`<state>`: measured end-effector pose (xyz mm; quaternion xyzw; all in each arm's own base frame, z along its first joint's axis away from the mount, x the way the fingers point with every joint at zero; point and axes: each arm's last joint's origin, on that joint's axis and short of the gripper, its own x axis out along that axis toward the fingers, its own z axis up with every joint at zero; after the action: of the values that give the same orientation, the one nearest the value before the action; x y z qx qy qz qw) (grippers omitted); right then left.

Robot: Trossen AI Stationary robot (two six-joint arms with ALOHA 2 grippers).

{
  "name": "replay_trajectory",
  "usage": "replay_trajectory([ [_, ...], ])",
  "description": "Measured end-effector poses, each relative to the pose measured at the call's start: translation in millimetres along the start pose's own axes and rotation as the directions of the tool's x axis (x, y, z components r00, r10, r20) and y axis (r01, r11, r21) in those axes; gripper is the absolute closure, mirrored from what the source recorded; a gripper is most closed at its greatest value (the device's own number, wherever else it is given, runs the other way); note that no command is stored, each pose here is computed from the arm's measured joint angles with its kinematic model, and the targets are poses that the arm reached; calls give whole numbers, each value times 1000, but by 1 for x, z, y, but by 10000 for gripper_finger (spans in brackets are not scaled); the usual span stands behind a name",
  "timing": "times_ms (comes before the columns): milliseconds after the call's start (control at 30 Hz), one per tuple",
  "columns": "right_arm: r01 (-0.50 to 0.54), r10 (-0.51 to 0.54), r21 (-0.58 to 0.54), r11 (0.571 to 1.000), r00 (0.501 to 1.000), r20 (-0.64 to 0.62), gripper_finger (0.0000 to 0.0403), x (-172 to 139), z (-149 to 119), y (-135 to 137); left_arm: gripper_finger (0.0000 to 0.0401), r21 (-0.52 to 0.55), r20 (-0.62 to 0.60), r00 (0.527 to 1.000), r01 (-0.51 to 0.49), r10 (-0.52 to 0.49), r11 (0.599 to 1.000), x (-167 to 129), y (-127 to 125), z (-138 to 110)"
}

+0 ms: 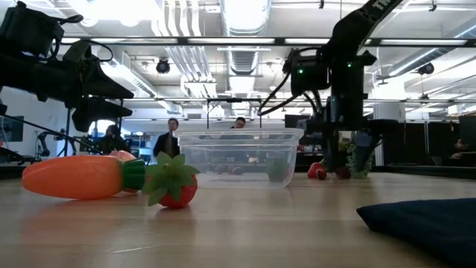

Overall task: Pick and placing Produce into tupperware
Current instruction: Put the red cherry into the transparent bin

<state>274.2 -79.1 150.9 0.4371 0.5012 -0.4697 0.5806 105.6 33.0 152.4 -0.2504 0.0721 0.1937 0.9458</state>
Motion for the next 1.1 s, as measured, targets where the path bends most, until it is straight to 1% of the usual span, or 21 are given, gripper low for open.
replay_trajectory([
  [167, -3, 3, -21, 1000, 1000, -10, 175, 7, 0, 2, 175, 0, 1, 1000, 0, 0, 1000, 0, 0, 0],
  [567, 0, 0, -20, 1000, 1000, -11, 223, 10, -1, -1, 175, 0, -1, 1000, -1, 1, 1000, 0, 0, 0],
  [1100, -19, 19, -20, 1000, 1000, -22, 309, 8, -1, 2, 175, 0, 0, 1000, 0, 0, 1000, 0, 0, 0],
])
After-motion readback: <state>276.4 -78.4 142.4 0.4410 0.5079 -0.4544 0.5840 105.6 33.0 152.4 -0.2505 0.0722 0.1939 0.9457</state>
